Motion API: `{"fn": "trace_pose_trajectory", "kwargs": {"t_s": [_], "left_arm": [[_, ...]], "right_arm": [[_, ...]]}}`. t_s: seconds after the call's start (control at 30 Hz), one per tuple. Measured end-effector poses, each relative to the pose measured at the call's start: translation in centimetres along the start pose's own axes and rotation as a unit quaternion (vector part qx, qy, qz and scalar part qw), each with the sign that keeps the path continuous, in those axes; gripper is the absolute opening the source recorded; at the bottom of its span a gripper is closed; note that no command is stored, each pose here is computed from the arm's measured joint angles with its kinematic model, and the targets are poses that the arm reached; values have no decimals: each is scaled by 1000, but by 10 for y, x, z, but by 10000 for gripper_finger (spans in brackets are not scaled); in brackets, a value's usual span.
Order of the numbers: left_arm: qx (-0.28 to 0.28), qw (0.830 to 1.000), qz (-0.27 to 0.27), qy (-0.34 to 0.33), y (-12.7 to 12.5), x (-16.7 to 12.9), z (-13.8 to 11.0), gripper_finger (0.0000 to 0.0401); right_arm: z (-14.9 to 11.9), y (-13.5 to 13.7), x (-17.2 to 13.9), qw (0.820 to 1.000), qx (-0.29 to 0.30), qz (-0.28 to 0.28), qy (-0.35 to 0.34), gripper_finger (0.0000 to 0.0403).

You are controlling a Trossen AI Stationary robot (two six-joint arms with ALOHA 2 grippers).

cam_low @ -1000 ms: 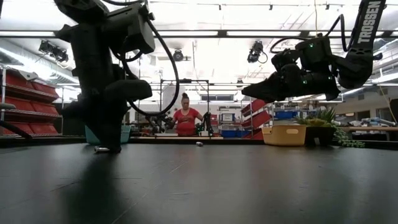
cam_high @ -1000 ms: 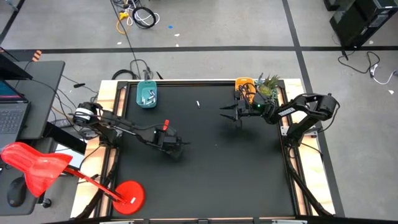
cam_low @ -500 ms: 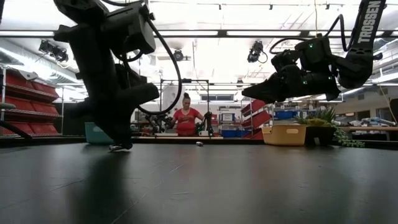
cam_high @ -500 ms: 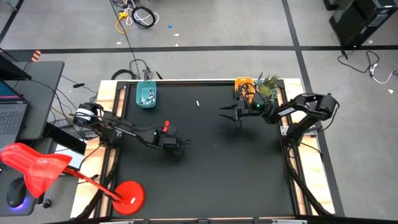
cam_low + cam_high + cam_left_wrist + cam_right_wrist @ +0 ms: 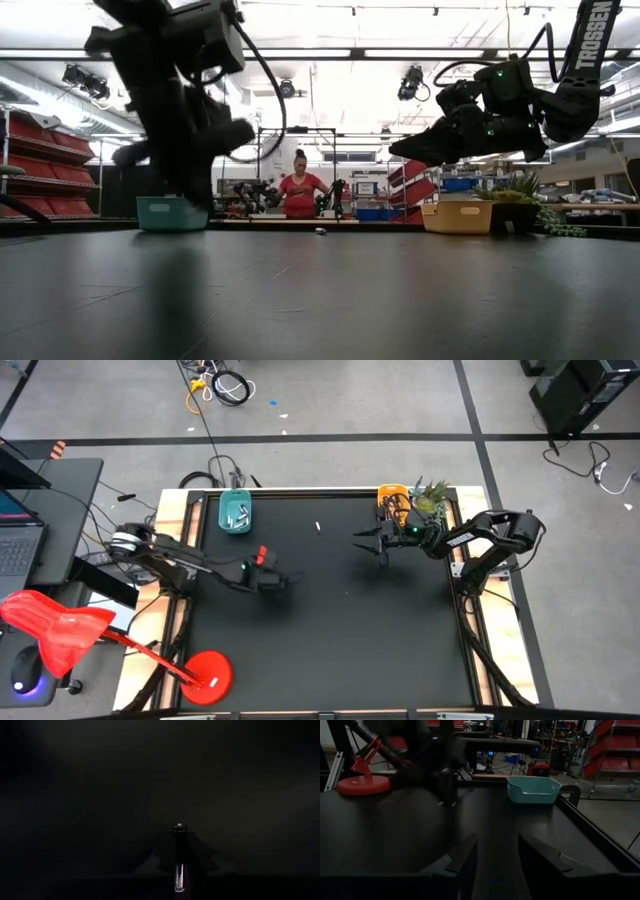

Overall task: Sort batteries
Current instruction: Put the silver battery into the blue bin

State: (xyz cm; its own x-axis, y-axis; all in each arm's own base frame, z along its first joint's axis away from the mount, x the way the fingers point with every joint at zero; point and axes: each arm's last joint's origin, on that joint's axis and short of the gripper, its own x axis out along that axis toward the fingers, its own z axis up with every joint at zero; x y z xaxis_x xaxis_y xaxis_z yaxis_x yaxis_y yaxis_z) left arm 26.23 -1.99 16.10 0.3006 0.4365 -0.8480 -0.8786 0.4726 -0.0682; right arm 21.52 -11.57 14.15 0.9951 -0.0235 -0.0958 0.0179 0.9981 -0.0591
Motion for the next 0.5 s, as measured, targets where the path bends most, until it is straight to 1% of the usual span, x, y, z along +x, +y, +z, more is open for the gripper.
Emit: {"fn": "trace_pose_trajectory", "kwargs": {"t_s": [0.07,0.27,0.37,0.5], "left_arm": [[-18,999,11,-25,10,-8,14,17],[-44,993,51,-96,49,-26,60,17],[-55,988,87,-112,72,-25,81,17],[-65,982,143,-108,101,-14,105,16]], "right_arm": [[0,0,0,1000,0,0,0,151],[0,0,0,1000,0,1,-1,151],[1,1,0,1000,1,2,-3,151],[1,2,1,1000,0,4,-5,151]]}}
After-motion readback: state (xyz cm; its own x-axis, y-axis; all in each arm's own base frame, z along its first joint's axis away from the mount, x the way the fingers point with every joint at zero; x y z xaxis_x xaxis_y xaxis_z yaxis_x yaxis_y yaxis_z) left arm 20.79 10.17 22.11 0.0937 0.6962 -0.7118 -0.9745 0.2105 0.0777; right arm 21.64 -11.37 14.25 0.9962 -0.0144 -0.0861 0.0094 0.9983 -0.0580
